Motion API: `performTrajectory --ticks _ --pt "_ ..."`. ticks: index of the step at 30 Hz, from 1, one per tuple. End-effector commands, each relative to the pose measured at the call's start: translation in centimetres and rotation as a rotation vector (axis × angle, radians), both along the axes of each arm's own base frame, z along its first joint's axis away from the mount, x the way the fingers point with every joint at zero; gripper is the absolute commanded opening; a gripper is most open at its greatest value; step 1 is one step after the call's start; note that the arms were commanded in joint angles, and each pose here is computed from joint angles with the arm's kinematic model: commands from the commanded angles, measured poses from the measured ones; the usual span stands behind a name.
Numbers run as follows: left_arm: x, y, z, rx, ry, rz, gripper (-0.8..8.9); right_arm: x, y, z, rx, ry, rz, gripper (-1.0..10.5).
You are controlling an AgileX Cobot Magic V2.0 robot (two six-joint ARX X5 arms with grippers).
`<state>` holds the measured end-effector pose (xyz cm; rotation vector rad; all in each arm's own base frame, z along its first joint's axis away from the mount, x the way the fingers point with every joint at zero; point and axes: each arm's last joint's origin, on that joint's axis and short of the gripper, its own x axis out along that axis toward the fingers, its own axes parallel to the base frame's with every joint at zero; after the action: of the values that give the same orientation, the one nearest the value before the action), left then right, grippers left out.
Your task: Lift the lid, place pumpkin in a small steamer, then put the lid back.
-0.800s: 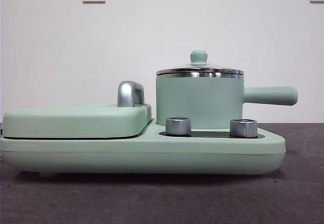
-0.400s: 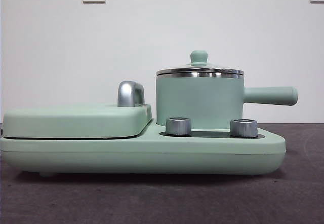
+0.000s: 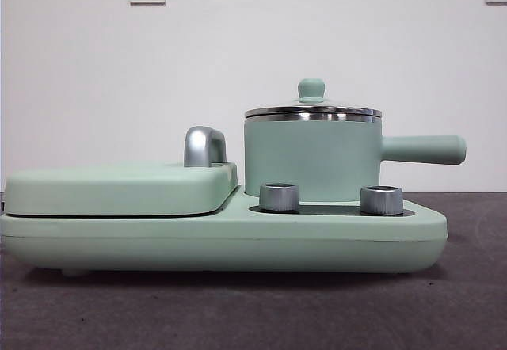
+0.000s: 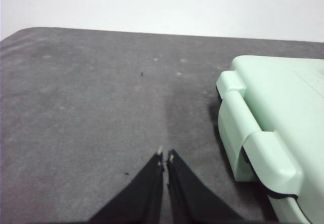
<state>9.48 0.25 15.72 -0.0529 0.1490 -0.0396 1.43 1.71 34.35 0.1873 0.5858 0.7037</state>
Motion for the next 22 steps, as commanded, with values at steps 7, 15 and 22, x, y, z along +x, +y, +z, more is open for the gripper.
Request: performTrajectory --ticks 7,15,22 --pt "0.1 0.0 -0.7 -0.002 0.024 0.004 0.19 0.0 0.0 0.3 0.013 -0.008 0.002 0.2" --pt "0.1 0.0 -0.7 -0.002 0.024 0.004 0.19 -0.2 -0.1 0.2 0.017 -0.023 -0.015 0.2" --pt "0.1 0.0 -0.7 -0.002 0.024 0.004 0.19 1.6 -0.2 -2.5 0.018 -0.113 -0.283 0.2"
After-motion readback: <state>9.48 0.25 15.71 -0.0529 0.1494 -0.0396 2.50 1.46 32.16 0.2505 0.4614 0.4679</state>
